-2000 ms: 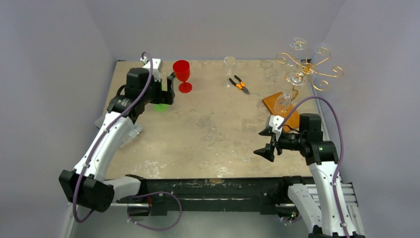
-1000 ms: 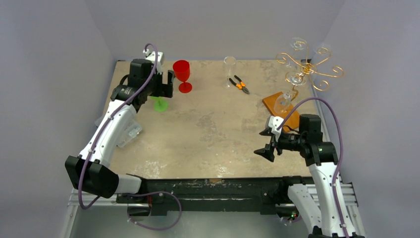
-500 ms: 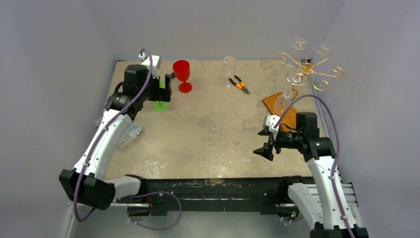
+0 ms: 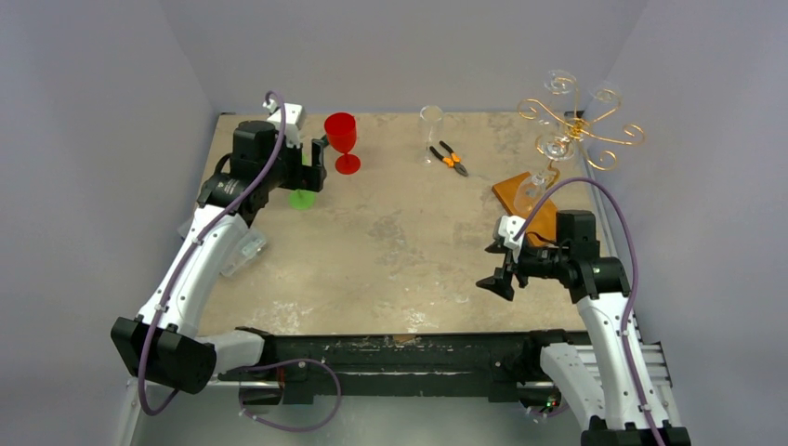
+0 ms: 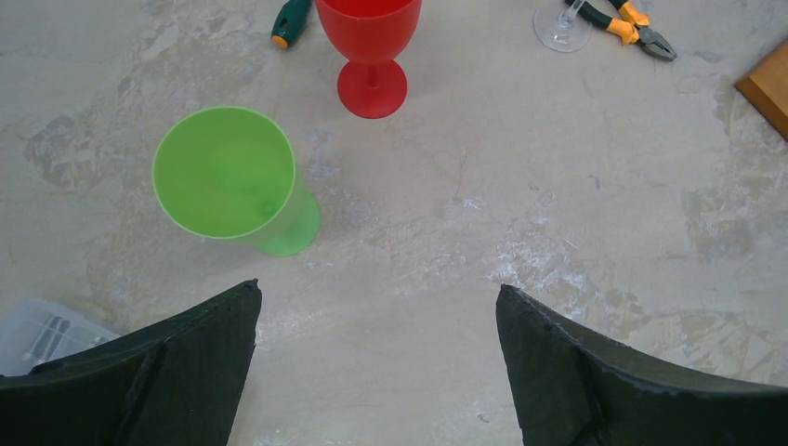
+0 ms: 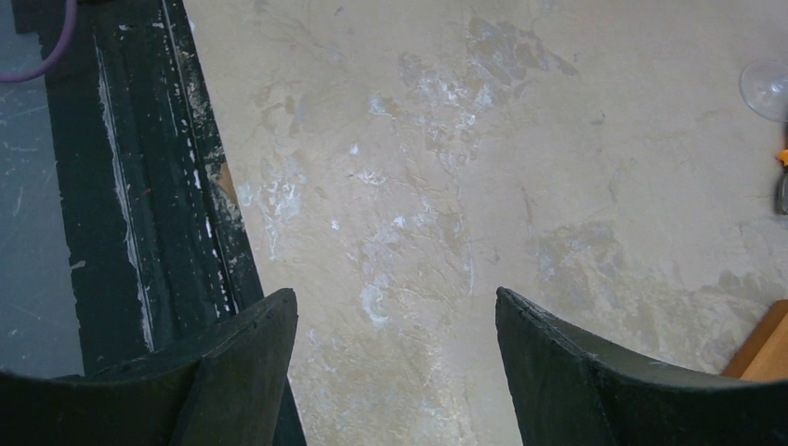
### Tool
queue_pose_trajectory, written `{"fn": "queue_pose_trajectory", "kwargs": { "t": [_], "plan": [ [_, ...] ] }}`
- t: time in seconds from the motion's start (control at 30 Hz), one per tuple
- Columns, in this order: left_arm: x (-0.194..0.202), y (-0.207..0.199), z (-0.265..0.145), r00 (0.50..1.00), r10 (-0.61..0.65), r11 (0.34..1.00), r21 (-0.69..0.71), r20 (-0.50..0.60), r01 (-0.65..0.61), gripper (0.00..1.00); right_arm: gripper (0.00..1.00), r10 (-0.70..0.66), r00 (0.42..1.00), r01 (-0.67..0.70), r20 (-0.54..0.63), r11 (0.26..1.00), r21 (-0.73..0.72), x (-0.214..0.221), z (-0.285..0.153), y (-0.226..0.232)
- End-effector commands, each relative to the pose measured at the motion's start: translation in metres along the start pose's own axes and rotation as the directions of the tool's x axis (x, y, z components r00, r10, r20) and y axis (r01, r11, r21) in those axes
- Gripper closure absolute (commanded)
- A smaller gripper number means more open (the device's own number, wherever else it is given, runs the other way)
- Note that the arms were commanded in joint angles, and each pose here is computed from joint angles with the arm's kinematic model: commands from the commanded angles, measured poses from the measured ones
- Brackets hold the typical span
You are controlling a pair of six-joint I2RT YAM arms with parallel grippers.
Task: Place the wine glass upside down on the wine glass rack
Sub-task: Pick up the wine glass at the center of the board.
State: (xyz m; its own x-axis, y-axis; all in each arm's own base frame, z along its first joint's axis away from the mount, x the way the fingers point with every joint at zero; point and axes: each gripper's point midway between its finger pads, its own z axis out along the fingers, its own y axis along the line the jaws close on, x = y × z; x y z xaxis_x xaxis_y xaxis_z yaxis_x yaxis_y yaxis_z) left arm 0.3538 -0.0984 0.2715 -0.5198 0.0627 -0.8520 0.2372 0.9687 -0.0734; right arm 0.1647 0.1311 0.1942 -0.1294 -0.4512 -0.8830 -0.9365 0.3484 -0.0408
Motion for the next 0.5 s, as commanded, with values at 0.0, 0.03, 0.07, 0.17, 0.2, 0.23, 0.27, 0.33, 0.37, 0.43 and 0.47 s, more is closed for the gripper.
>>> {"fn": "queue_pose_trajectory", "kwargs": {
  "t": [0.0,0.03,0.07,0.17,0.2,0.23,0.27,0.33,0.37,0.43,0.47],
  "plan": [
    [-0.01,0.0,-0.004,0.999,-0.005,1.0,0.008,0.049,0.004,0.07,0.25,-0.02,1.0,0.02,0.01,1.0,0.001,-0.001,0.0,0.0],
    [-0.01,-0.001,-0.003,0.999,-0.006,1.0,0.01,0.046,0.005,0.08,0.25,-0.021,1.0,0.021,0.01,1.0,0.003,-0.001,-0.001,0.0],
    [-0.012,-0.001,-0.001,0.999,-0.007,1.0,0.011,0.046,0.006,0.09,0.25,-0.021,1.0,0.021,0.011,1.0,0.003,-0.001,-0.001,0.0],
    [-0.018,-0.001,0.004,0.999,-0.019,1.0,0.012,0.038,0.018,0.16,0.24,-0.019,1.0,0.019,0.012,1.0,0.002,-0.001,0.0,0.0],
    [-0.022,0.0,0.006,0.999,-0.025,1.0,0.01,0.035,0.025,0.18,0.24,-0.019,1.0,0.019,0.013,1.0,0.0,-0.002,0.0,0.0],
    [-0.025,0.0,0.007,0.999,-0.029,1.0,0.008,0.034,0.028,0.2,0.24,-0.019,1.0,0.019,0.014,1.0,-0.004,-0.002,0.0,0.001],
    [-0.029,0.001,0.008,0.999,-0.031,1.0,0.006,0.031,0.031,0.23,0.24,-0.019,1.0,0.019,0.014,1.0,-0.004,-0.002,0.0,0.001],
    [-0.035,0.0,0.012,0.999,-0.034,0.999,0.006,0.025,0.034,0.25,0.25,-0.02,1.0,0.02,0.014,1.0,-0.003,-0.002,0.0,0.001],
    [-0.038,0.0,0.014,0.999,-0.036,0.999,0.008,0.023,0.036,0.26,0.24,-0.022,1.0,0.022,0.015,1.0,-0.002,-0.002,0.0,0.001],
    [-0.039,0.002,0.023,1.0,-0.03,1.0,-0.005,0.006,0.03,0.28,0.24,-0.022,1.0,0.022,0.016,1.0,-0.001,-0.002,0.0,0.001],
    [-0.037,0.007,0.029,1.0,-0.022,0.999,-0.032,-0.015,0.021,0.3,0.25,-0.021,1.0,0.021,0.016,1.0,-0.002,-0.002,0.0,0.001]
  ]
}}
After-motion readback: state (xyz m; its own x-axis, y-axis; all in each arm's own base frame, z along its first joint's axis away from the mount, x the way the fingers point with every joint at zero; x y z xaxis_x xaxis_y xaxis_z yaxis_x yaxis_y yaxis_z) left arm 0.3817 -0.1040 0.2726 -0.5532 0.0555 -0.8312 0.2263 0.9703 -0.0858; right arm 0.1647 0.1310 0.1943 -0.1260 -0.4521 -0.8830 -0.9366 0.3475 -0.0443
